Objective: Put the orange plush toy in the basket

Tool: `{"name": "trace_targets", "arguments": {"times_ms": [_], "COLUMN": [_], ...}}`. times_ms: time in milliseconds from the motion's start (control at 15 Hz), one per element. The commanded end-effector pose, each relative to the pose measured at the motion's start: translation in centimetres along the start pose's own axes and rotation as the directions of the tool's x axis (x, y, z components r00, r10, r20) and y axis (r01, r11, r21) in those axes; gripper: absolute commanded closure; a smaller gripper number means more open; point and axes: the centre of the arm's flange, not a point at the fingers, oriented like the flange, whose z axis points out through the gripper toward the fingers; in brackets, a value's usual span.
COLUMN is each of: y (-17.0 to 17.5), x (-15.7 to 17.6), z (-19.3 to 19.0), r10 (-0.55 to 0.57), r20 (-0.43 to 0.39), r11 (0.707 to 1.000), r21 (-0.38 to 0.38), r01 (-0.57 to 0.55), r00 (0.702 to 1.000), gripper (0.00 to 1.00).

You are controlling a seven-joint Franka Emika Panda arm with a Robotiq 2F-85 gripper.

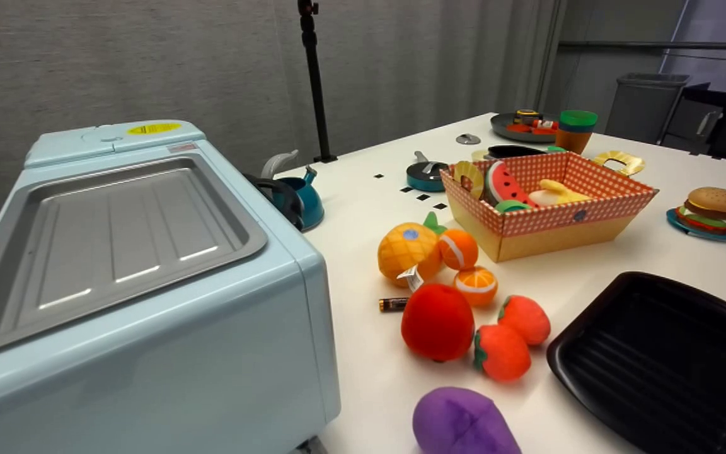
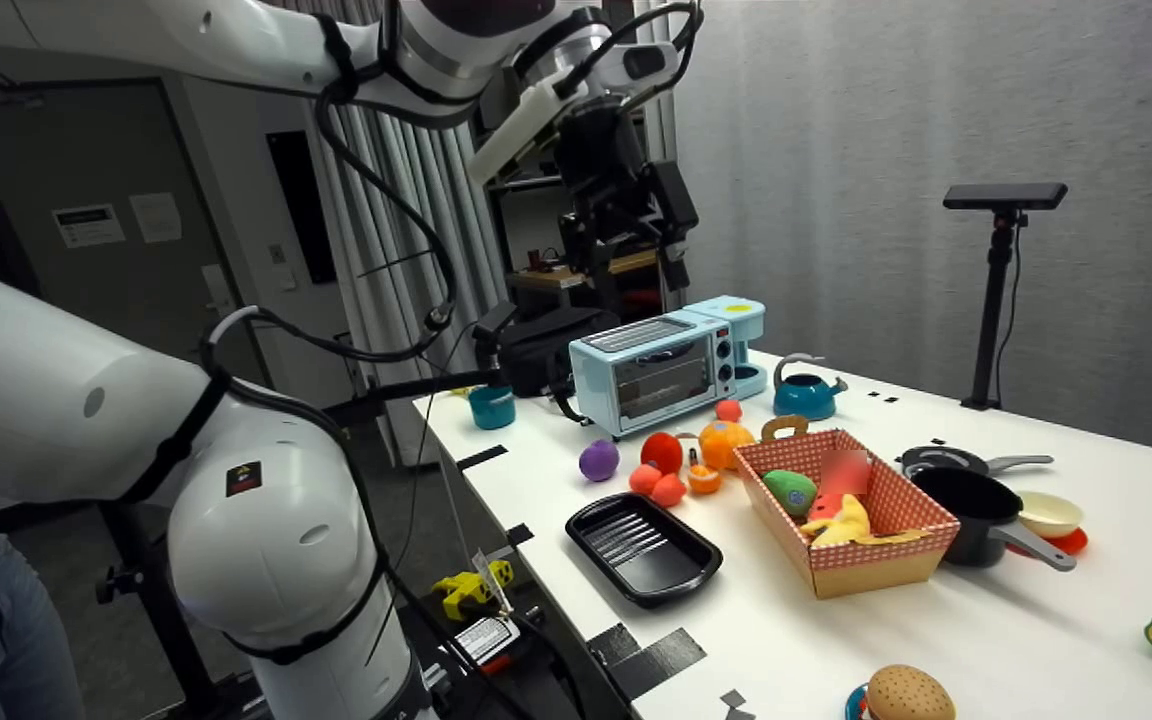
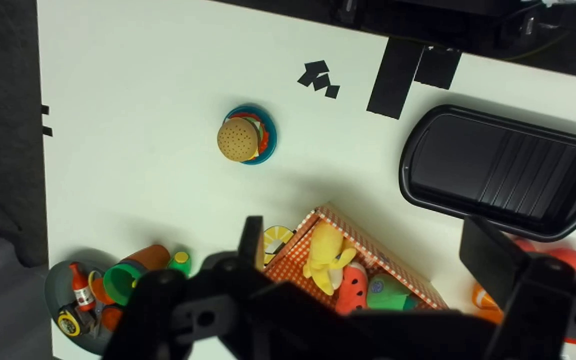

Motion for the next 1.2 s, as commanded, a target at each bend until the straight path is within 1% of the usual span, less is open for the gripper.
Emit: {"name": "trace_targets", "arguments": {"times_ms": [0, 200, 400, 667, 800, 867, 1133], "y": [-1.9, -4.2, -6.4, -8.8, -9.7, -9.2, -9.8], "x": [2.0, 4.4, 7.2, 10.1, 10.7, 9.2, 10.1], "z": [0.5, 1.0, 2.2, 4.3, 5.1, 5.2, 5.7], "r10": [-0.091, -0.148, -0.175, -0.208, -0.216, -0.188, -0.197], "r20": [-0.033, -0.091, -0.141, -0.151, -0.145, -0.134, -0.125], "r11": [0.996, 0.987, 0.979, 0.966, 0.962, 0.972, 0.969], "r21": [0.020, 0.044, 0.076, 0.123, 0.139, 0.115, 0.124], "r01": [0.092, 0.153, 0.187, 0.227, 0.236, 0.203, 0.212], "r00": [0.995, 0.985, 0.974, 0.966, 0.966, 0.973, 0.972], "gripper": [0.00, 0.00, 0.00, 0.00, 0.00, 0.00, 0.00]}}
